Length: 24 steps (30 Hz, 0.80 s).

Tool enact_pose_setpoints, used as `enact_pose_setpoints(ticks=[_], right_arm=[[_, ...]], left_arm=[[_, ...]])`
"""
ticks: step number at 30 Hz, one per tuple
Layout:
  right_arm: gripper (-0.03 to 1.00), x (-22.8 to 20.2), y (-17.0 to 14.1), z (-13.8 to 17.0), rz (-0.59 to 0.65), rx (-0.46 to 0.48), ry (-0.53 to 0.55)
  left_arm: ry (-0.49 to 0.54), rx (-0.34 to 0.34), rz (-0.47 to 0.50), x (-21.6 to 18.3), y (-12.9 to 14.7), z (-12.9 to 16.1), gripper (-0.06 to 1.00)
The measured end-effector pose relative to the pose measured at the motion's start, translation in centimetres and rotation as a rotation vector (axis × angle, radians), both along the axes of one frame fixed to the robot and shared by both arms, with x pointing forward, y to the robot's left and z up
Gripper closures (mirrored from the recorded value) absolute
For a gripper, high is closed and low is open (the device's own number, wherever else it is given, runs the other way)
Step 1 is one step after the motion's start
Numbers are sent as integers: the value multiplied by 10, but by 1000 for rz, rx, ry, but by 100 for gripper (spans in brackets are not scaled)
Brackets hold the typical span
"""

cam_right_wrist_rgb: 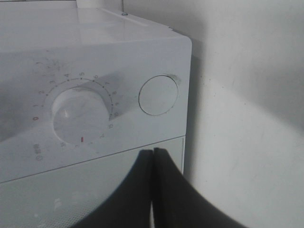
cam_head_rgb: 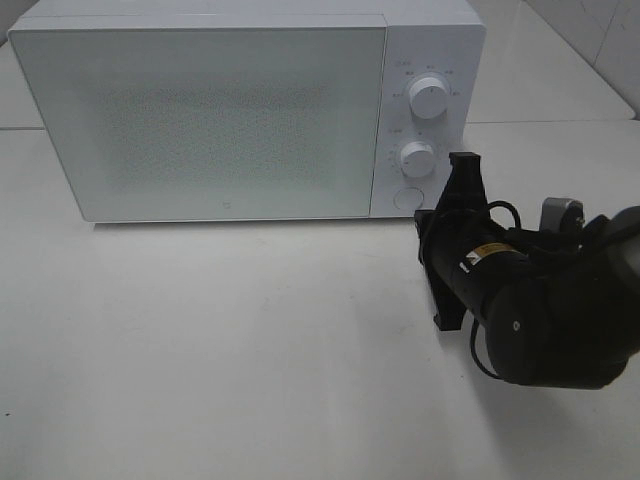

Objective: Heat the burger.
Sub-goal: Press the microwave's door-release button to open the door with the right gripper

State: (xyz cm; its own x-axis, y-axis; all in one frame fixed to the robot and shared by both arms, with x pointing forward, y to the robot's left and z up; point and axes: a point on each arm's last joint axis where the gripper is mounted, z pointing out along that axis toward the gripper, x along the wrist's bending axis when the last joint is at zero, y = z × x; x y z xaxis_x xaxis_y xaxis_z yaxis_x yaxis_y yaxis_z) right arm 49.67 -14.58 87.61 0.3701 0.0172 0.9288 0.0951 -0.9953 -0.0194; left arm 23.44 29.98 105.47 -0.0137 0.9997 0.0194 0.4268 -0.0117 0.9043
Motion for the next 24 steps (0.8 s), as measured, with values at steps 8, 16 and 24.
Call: enact_pose_setpoints(ticks=[8, 16, 24], right_arm=[[96, 22, 7, -11, -17, 8, 16], [96, 39, 12, -18, -11, 15, 34], [96, 58, 4, -19, -49, 21, 20]], left_arm=[[0, 0, 0, 0, 0, 0, -3], [0, 0, 0, 0, 0, 0, -3], [0, 0, 0, 0, 0, 0, -3]])
